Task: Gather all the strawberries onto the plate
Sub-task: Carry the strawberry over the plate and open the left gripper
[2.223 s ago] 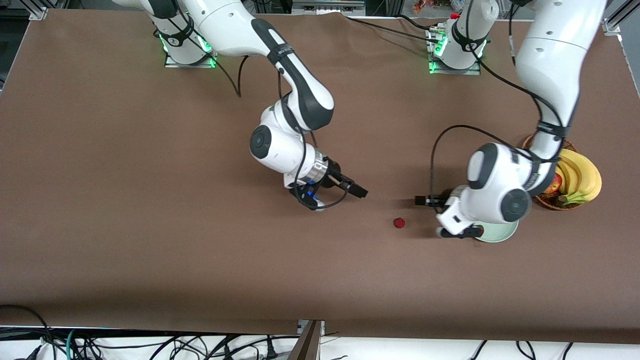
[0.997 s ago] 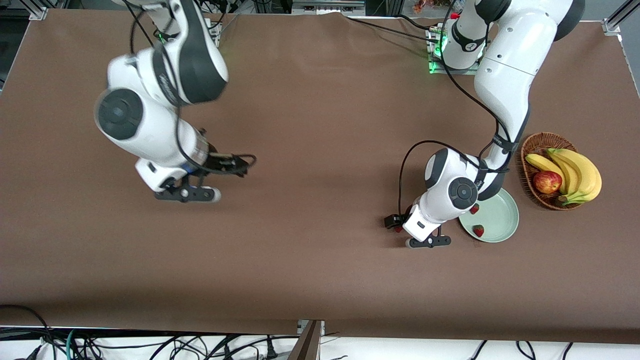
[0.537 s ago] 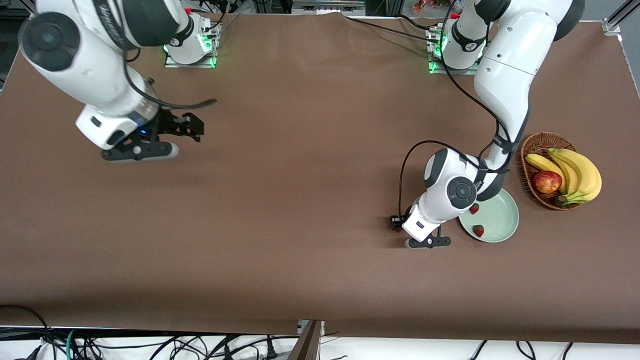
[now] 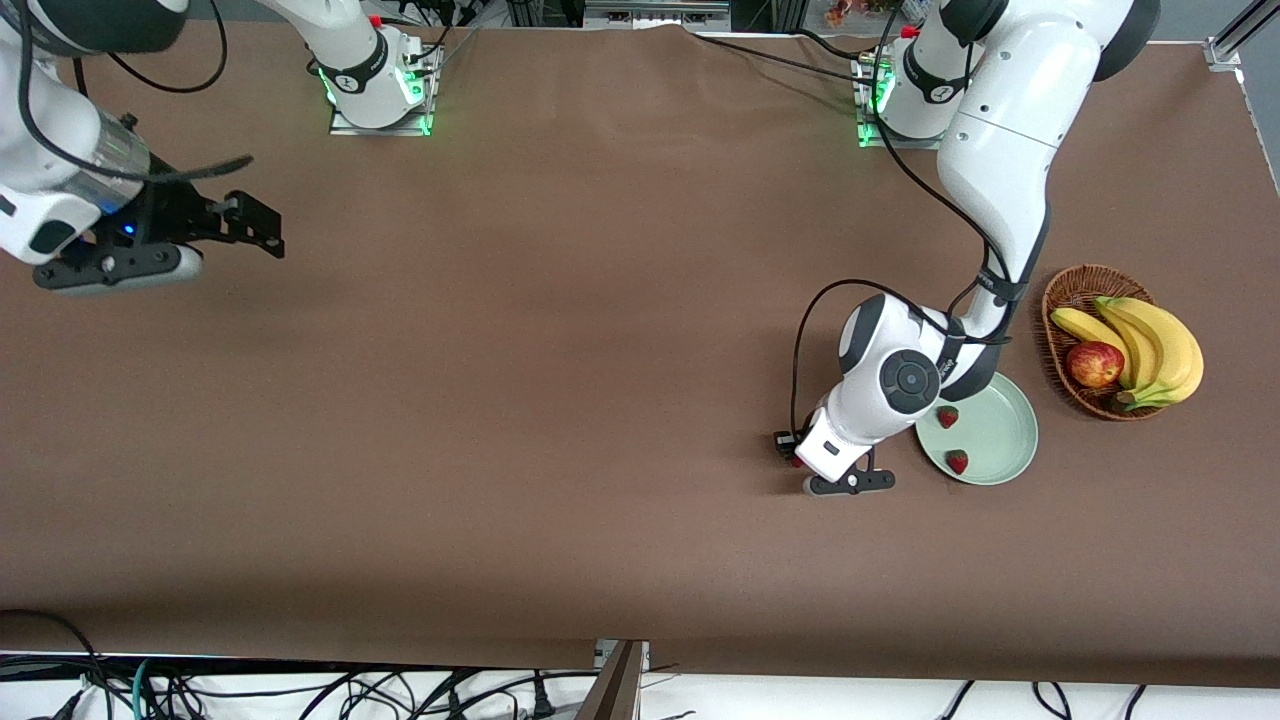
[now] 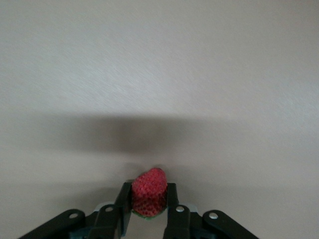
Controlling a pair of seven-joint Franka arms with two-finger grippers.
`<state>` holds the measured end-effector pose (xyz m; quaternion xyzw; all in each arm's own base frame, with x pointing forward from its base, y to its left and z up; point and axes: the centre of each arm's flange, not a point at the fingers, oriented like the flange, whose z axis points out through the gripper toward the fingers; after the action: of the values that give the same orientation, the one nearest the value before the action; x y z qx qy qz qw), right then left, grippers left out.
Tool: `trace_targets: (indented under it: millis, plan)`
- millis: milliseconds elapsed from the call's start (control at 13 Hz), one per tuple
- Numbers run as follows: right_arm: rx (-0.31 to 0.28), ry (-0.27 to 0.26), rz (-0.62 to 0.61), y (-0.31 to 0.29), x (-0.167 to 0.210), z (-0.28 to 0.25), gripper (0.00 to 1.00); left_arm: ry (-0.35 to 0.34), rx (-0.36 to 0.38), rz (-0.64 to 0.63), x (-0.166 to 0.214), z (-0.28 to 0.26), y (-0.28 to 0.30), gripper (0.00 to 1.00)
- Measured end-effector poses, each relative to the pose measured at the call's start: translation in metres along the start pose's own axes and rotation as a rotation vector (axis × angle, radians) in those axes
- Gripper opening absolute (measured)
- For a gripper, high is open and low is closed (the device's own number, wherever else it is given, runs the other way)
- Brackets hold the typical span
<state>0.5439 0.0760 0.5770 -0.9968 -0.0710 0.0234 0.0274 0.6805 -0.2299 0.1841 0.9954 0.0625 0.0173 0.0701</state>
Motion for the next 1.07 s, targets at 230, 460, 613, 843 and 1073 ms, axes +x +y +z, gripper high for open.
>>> trace_targets:
  millis: [230,460,613,843,1073]
  plan:
    - [-0.030,0.043,-0.060,-0.005,-0.015,-0.013,1.00,-0.029,0.063,0.063,0.029,-0.030,-0.047,0.31]
    - [-0.039,0.055,-0.081,-0.005,-0.013,-0.013,1.00,-0.085,0.076,0.184,0.059,-0.072,-0.146,0.31]
    - [-0.040,0.056,-0.083,-0.005,-0.013,-0.013,1.00,-0.144,0.067,0.229,0.063,-0.080,-0.216,0.31]
    - [-0.049,0.072,-0.088,-0.003,-0.011,-0.016,1.00,-0.254,0.038,0.283,0.053,-0.078,-0.271,0.31]
    - [-0.058,0.087,-0.094,-0.005,-0.009,-0.022,1.00,-0.313,0.023,0.304,0.041,-0.065,-0.270,0.38]
